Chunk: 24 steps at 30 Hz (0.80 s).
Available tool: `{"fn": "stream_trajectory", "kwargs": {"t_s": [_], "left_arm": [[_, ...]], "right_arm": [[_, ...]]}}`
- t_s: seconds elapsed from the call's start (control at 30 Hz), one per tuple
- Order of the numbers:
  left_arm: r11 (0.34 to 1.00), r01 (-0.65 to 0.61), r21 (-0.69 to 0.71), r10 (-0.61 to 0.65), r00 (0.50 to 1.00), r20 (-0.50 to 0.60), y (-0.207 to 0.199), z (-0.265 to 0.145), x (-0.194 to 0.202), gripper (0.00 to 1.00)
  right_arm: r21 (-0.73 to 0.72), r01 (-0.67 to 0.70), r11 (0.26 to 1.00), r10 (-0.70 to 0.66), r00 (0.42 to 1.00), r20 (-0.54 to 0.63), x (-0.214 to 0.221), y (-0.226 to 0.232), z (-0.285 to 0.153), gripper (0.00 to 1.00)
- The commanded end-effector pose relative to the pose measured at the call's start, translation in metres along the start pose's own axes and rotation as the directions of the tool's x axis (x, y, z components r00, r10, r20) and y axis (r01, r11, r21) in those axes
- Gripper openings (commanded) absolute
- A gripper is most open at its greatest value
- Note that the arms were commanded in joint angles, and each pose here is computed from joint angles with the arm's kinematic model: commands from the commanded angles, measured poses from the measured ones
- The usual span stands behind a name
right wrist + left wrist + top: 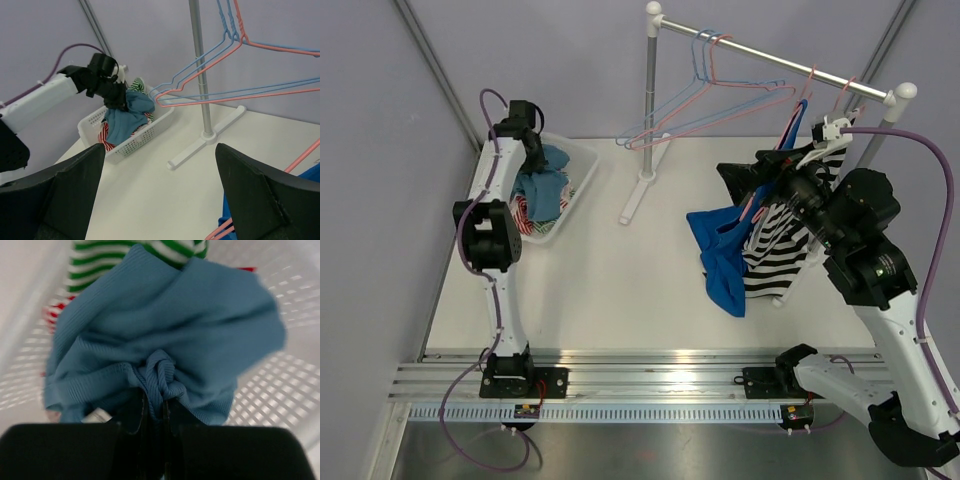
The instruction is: Remove the tank top from the hanger
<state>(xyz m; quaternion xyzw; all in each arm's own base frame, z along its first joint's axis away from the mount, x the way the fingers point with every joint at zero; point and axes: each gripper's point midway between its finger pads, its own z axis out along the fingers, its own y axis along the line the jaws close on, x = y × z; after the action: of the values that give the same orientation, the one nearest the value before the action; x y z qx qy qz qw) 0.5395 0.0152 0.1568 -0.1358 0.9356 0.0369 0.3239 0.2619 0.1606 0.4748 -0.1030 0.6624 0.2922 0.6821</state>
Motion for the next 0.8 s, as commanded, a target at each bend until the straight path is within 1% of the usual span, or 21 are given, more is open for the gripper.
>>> {"fn": "stream_trajectory", "kwargs": {"t_s": [0.0, 0.03, 0.07, 0.17, 0.23, 0.3, 0.33, 0.37, 0.4, 0.43, 0.47, 0.5, 0.53, 0.57, 0.63, 0.67, 0.7, 0.73, 0.77], "left_arm": [[1.000, 0.011, -0.004, -0.012, 0.990, -0.141, -0.002, 0.042, 0.037, 0.00], [0.999, 0.030, -0.015, -0.032, 0.983, -0.181, 0.008, 0.055, 0.046, 0.00], [0.999, 0.034, 0.019, -0.028, 0.968, -0.250, 0.001, 0.069, 0.065, 0.00], [0.997, 0.060, 0.056, -0.042, 0.957, -0.286, -0.004, 0.077, 0.072, 0.00], [0.996, 0.064, 0.062, -0.045, 0.964, -0.262, -0.006, 0.069, 0.063, 0.00], [0.994, 0.067, 0.081, -0.049, 0.978, -0.203, -0.007, 0.047, 0.043, 0.06], [0.994, 0.069, 0.084, -0.053, 0.982, -0.182, -0.006, 0.037, 0.036, 0.12], [0.994, 0.070, 0.089, -0.056, 0.986, -0.155, -0.006, 0.028, 0.028, 0.15], [0.992, 0.073, 0.105, -0.061, 0.992, -0.110, -0.007, 0.007, 0.013, 0.20], [0.991, 0.075, 0.112, -0.065, 0.994, -0.085, -0.006, -0.003, 0.005, 0.35], [0.987, 0.077, 0.143, -0.067, 0.995, -0.068, -0.011, -0.014, -0.001, 0.42], [0.984, 0.079, 0.162, -0.075, 0.997, -0.030, -0.010, -0.034, -0.013, 0.49], [0.981, 0.079, 0.180, -0.078, 0.997, -0.015, -0.011, -0.046, -0.019, 0.62], [0.976, 0.084, 0.199, -0.085, 0.996, -0.004, -0.012, -0.056, -0.024, 0.67], [0.969, 0.093, 0.228, -0.105, 0.994, 0.039, -0.009, -0.082, -0.037, 0.74], [0.966, 0.099, 0.237, -0.115, 0.992, 0.054, -0.007, -0.092, -0.041, 0.83], [0.963, 0.105, 0.247, -0.126, 0.990, 0.070, -0.005, -0.101, -0.045, 0.88], [0.951, 0.100, 0.293, -0.136, 0.985, 0.104, -0.009, -0.123, -0.054, 0.99], [0.942, 0.094, 0.324, -0.137, 0.984, 0.115, -0.013, -0.134, -0.056, 0.99]], "right_arm": [[-0.042, 0.023, 0.999, -0.022, 0.999, 0.031, -0.009, 0.008, 0.005, 1.00], [-0.043, 0.020, 0.999, -0.018, 0.999, 0.026, -0.008, 0.008, 0.005, 0.99], [-0.048, 0.018, 0.999, -0.017, 1.000, 0.027, -0.009, 0.009, 0.005, 1.00], [-0.059, 0.013, 0.998, -0.011, 1.000, 0.028, -0.011, 0.012, 0.005, 0.99], [-0.057, 0.011, 0.998, -0.010, 1.000, 0.027, -0.012, 0.012, 0.006, 1.00], [-0.059, 0.008, 0.998, -0.007, 1.000, 0.025, -0.013, 0.012, 0.006, 1.00], [-0.062, 0.006, 0.998, -0.005, 1.000, 0.024, -0.015, 0.014, 0.006, 0.99], [-0.060, 0.002, 0.998, -0.001, 1.000, 0.024, -0.015, 0.013, 0.007, 0.99], [-0.060, -0.001, 0.998, 0.002, 1.000, 0.016, -0.014, 0.014, 0.008, 0.99], [-0.057, -0.003, 0.998, 0.004, 1.000, 0.022, -0.017, 0.013, 0.008, 1.00], [-0.036, -0.007, 0.999, 0.008, 1.000, 0.022, -0.018, 0.010, 0.009, 0.99], [-0.010, -0.016, 1.000, 0.016, 1.000, 0.008, -0.015, 0.005, 0.013, 0.99], [0.040, -0.021, 0.999, 0.021, 1.000, 0.008, -0.015, -0.003, 0.014, 0.99], [0.064, -0.028, 0.998, 0.028, 1.000, -0.001, -0.014, -0.007, 0.015, 0.99], [0.119, -0.030, 0.992, 0.035, 0.999, -0.035, -0.006, -0.017, 0.020, 0.99], [0.143, -0.034, 0.989, 0.040, 0.998, -0.039, -0.005, -0.022, 0.020, 0.99], [0.157, -0.036, 0.987, 0.044, 0.998, -0.048, -0.003, -0.024, 0.022, 1.00], [0.167, -0.041, 0.985, 0.049, 0.998, -0.044, -0.003, -0.026, 0.023, 0.99], [0.168, -0.046, 0.985, 0.053, 0.998, -0.035, -0.004, -0.026, 0.022, 1.00]]}}
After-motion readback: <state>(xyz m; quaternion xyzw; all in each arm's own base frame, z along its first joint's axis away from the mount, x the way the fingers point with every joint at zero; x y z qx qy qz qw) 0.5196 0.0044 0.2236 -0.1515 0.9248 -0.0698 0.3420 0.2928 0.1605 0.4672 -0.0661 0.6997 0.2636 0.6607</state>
